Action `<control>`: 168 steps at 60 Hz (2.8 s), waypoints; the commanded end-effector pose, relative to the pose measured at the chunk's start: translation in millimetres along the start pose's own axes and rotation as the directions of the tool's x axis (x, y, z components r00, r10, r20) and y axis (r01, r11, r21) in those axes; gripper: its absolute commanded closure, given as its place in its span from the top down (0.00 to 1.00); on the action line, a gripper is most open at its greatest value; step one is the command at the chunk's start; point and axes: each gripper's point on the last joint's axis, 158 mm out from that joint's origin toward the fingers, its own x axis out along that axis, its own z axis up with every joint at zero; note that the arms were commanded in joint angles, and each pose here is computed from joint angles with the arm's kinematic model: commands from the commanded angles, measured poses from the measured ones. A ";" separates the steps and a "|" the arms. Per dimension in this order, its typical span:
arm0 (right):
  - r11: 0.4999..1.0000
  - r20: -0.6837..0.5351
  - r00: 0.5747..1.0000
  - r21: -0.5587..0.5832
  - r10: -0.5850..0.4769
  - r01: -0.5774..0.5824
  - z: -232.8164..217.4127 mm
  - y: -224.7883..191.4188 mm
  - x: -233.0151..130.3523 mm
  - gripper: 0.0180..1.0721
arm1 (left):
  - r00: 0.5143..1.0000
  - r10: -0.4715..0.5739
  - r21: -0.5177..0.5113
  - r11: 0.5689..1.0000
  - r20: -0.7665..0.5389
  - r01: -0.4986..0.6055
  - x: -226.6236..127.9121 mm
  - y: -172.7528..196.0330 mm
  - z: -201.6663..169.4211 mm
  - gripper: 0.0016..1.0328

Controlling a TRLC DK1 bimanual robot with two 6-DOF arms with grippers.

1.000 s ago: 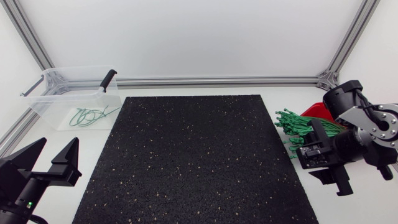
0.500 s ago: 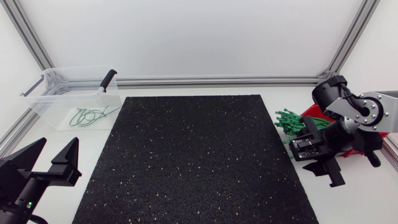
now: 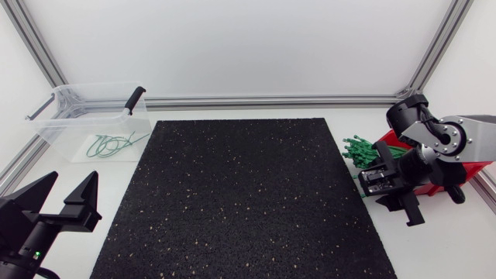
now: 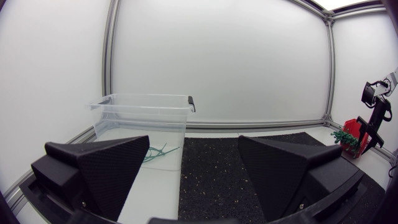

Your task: Take a green cable tie from the red box, thread the tail through the head to close it, then place it in the transparent bin on the left.

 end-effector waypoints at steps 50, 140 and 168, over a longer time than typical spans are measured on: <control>0.999 -0.018 0.999 -0.039 0.032 -0.033 -3.8 11.3 15.9 0.26 | 0.998 -0.010 -0.003 1.000 -0.062 0.010 1.6 -1.9 -25.4 0.96; 0.990 0.225 0.968 0.110 -0.111 0.088 40.0 -31.1 -57.8 0.08 | 0.997 -0.019 -0.003 1.000 -0.071 0.019 1.6 -4.2 -27.4 0.96; 0.915 0.476 0.840 0.400 -0.260 0.057 46.4 -90.9 -141.6 0.08 | 0.997 -0.019 -0.003 1.000 -0.071 0.019 1.6 -4.3 -27.4 0.96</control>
